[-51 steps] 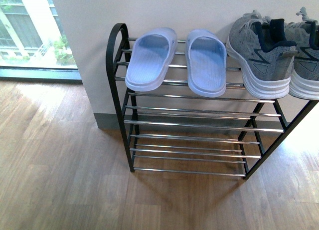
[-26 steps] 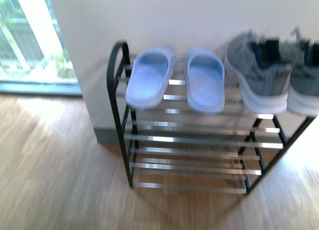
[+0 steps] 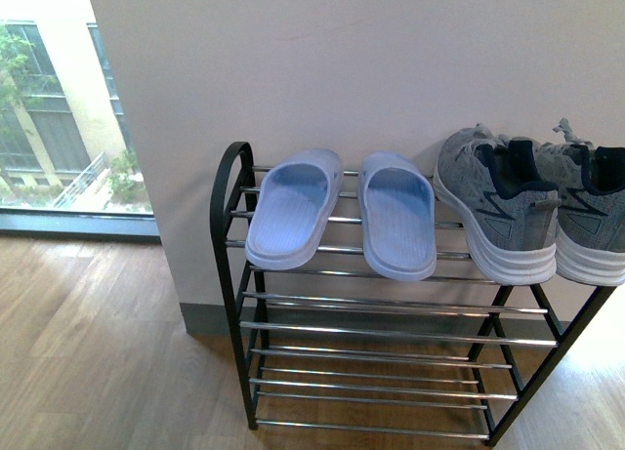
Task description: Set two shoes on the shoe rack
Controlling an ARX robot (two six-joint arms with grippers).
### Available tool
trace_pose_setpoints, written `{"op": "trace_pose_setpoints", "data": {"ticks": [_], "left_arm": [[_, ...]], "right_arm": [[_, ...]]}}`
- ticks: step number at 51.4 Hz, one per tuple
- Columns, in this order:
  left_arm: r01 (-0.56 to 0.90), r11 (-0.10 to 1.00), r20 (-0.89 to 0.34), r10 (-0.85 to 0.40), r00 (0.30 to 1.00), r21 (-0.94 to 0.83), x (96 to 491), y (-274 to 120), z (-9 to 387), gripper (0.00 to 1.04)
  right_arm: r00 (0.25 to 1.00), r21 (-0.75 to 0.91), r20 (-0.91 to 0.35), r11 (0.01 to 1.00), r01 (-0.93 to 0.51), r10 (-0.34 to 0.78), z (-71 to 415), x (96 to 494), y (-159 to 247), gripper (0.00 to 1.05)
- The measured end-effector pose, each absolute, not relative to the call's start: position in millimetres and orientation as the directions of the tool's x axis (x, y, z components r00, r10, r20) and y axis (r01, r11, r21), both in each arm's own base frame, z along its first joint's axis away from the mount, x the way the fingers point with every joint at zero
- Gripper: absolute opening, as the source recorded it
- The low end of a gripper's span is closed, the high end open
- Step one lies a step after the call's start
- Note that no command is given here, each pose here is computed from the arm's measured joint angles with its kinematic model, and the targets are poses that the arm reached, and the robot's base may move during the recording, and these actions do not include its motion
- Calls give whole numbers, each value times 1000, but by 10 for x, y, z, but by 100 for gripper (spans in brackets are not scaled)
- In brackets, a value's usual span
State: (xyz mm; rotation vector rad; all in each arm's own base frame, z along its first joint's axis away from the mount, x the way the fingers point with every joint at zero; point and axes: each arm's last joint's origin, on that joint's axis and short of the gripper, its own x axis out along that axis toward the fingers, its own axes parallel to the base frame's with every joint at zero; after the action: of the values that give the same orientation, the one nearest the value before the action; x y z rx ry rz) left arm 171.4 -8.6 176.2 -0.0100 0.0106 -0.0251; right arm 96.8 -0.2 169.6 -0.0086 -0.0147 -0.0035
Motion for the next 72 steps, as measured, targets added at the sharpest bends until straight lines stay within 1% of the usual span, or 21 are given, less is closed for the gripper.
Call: {"op": "trace_pose_setpoints", "data": {"ticks": [7, 9, 10, 13, 16, 18, 30, 33, 40, 50, 51, 55, 56, 59, 72], "left_arm": [[-1, 1000, -10, 1, 1000, -9, 1622, -8, 1737, 1], [-2, 1000, 1, 2, 1000, -9, 1602, -6, 1715, 1], [-1, 1000, 9, 1, 1000, -9, 1587, -5, 1703, 1], [3, 1000, 0, -3, 1000, -9, 1553, -6, 1662, 1], [4, 1000, -17, -4, 1000, -9, 1518, -7, 1626, 1], [4, 1000, -19, -5, 1000, -9, 1486, -7, 1622, 1], [4, 1000, 3, -4, 1000, -9, 1348, -5, 1678, 1], [4, 1000, 4, -4, 1000, -9, 1324, -5, 1684, 1], [4, 1000, 10, -4, 1000, -9, 1261, -5, 1703, 1], [4, 1000, 14, -4, 1000, -9, 1201, -5, 1712, 1], [4, 1000, 13, -4, 1000, -9, 1196, -5, 1712, 1], [4, 1000, 14, -4, 1000, -9, 1172, -5, 1713, 1], [4, 1000, 15, -4, 1000, -9, 1165, -5, 1714, 1], [4, 1000, 14, -3, 1000, -9, 1149, -4, 1713, 1], [4, 1000, 17, -3, 1000, -9, 1105, -4, 1713, 1]], "right_arm": [[1000, -9, 15, 1000, 4, -4, 1696, 968, -2, 36], [1000, -9, 15, 1000, 4, -3, 1696, 968, -2, 29], [1000, -9, 15, 1000, 4, -3, 1696, 968, -2, 27], [1000, -9, 15, 1000, 2, -2, 1696, 968, -1, 17], [1000, -9, 15, 1000, 2, -2, 1696, 968, -1, 10], [1000, -9, 15, 1000, 2, -2, 1696, 968, -1, 1], [1000, -8, 15, 1000, 2, -2, 1696, 968, -1, 2], [1000, -7, 15, 1000, 2, -2, 1696, 968, -1, 12], [1000, -7, 15, 1000, 2, -2, 1696, 968, -1, 43], [1000, -7, 15, 1000, 2, -2, 1696, 968, -1, 76], [1000, -7, 15, 1000, 2, -2, 1696, 968, -1, 78], [1000, -7, 15, 1000, 2, -2, 1696, 968, -1, 95], [1000, -7, 15, 1000, 2, -2, 1696, 968, -1, 97], [1000, -7, 15, 1000, 2, -2, 1696, 968, -1, 95], [1000, -7, 15, 1000, 2, -2, 1696, 968, -1, 95]]}}
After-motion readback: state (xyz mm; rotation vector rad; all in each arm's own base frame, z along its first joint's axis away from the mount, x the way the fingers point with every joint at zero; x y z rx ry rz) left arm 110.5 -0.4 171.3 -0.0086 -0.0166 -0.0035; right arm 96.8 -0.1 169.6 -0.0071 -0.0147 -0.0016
